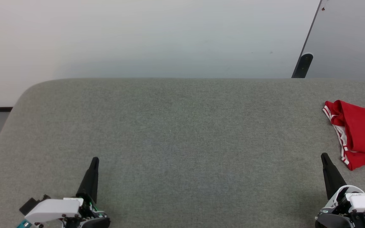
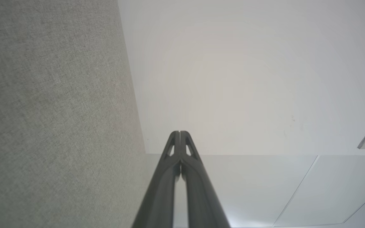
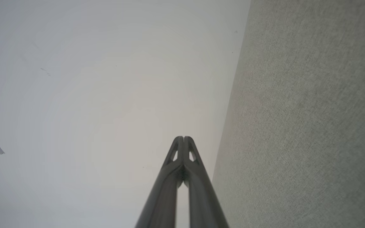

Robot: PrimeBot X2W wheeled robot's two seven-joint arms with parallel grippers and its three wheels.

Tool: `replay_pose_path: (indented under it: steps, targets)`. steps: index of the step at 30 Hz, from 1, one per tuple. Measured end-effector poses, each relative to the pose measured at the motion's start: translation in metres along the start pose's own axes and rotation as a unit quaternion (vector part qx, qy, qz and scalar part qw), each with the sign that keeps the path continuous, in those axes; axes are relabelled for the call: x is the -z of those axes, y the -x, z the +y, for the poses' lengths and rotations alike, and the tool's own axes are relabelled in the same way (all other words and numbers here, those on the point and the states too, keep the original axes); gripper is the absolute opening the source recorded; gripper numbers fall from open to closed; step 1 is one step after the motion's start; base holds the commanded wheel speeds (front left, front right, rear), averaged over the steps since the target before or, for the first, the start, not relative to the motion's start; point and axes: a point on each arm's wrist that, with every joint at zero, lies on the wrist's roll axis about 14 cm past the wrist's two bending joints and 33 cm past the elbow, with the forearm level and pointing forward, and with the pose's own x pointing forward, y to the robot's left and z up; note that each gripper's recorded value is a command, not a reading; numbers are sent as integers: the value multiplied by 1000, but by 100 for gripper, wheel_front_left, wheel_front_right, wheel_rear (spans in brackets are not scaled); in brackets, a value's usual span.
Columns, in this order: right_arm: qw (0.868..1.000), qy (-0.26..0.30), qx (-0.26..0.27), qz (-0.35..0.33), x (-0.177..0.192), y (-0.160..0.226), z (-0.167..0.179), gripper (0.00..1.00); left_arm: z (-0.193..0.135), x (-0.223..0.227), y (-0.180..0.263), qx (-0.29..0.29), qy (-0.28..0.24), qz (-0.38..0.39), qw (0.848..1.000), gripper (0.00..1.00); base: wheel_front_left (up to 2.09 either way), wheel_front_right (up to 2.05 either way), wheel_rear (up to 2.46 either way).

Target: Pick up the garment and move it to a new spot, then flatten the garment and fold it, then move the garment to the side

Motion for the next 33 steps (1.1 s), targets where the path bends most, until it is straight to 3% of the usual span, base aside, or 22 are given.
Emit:
replay_pose_path:
  steps: [33]
  targets:
    - [1000,0,0,0,0,0,0,0,0,0,0,0,0,0,1000,0,0,0,0]
